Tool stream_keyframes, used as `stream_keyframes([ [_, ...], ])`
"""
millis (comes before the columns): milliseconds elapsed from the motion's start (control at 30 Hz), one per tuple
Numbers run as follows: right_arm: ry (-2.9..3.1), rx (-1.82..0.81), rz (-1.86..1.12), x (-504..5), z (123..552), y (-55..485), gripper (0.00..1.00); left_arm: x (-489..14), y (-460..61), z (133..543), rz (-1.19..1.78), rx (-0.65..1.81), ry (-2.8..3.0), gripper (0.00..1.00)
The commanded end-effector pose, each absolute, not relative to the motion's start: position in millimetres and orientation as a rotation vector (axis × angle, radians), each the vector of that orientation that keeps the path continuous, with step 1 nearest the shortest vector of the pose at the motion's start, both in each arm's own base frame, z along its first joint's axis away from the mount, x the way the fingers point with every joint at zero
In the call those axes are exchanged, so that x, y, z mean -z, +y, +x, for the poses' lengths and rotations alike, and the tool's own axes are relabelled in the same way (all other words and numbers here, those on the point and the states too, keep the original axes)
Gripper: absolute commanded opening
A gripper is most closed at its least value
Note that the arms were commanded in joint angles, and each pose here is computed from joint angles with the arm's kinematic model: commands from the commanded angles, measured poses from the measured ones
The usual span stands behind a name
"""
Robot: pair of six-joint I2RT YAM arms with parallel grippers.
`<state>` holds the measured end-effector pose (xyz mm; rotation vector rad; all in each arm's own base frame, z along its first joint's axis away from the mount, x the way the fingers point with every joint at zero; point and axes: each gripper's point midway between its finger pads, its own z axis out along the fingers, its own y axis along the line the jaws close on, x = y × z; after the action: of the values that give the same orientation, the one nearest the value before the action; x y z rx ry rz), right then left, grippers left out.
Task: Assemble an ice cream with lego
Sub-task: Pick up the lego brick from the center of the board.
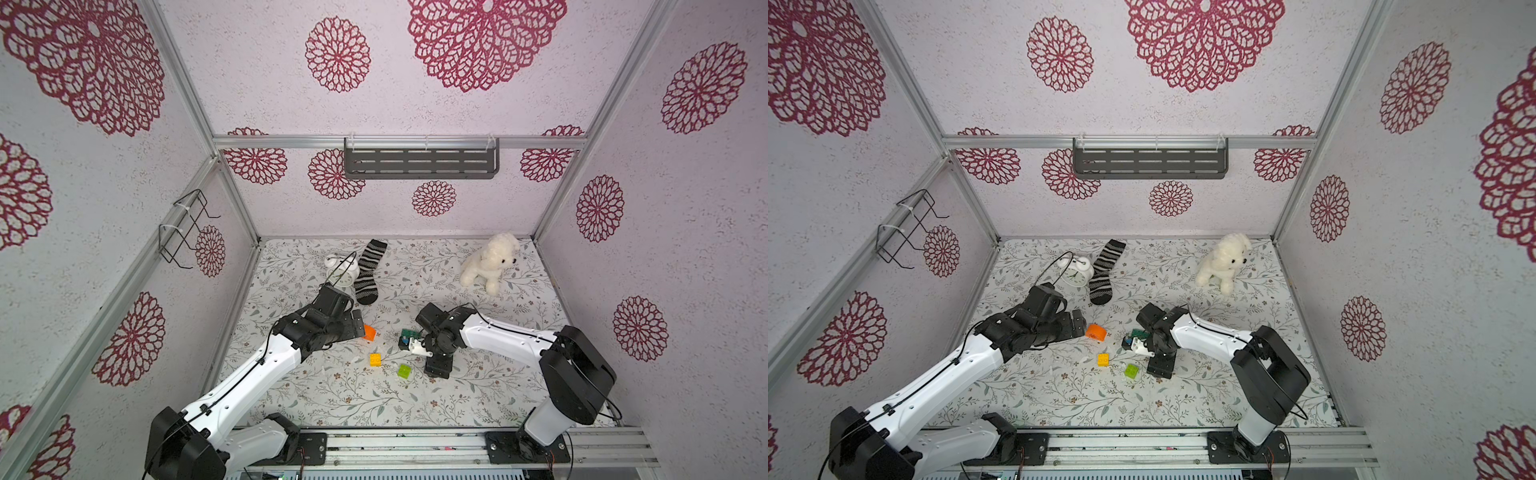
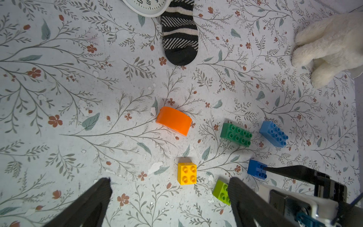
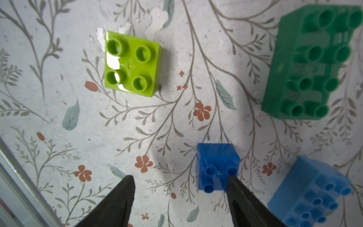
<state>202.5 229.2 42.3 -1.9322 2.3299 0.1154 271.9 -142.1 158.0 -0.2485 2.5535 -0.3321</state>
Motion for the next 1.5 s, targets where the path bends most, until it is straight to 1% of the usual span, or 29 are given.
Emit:
stream_keyframes([
  [0, 2.285, -0.090, -1.921, -54, 214, 237, 0.77, -168, -141, 272, -0.230, 0.321, 2.526, 0.97],
  [233, 2.259, -0.063, -1.914, -62, 222, 238, 0.79, -169, -140, 273, -0.228, 0.315, 2.519, 0.98],
  [367, 2.277, -0.060, -1.933, -55, 221, 234, 0.79, -169, -141, 275, -0.224, 0.314, 2.520, 0.97],
  [667, 2.314, -0.097, -1.911, -42, 233, 230, 0.79, -170, -143, 277, -0.214, 0.317, 2.520, 0.98],
  [867, 2.332, -0.134, -1.929, -34, 229, 232, 0.79, -171, -143, 277, -0.214, 0.311, 2.520, 0.98],
  [1033, 2.337, -0.154, -1.936, -31, 225, 231, 0.74, -172, -142, 277, -0.211, 0.308, 2.519, 0.97],
  [1167, 2.336, -0.159, -1.933, -31, 225, 231, 0.63, -172, -141, 278, -0.214, 0.300, 2.520, 0.98],
  [1467, 2.341, -0.137, -1.925, -29, 224, 228, 0.62, -169, -141, 277, -0.213, 0.298, 2.526, 0.98],
])
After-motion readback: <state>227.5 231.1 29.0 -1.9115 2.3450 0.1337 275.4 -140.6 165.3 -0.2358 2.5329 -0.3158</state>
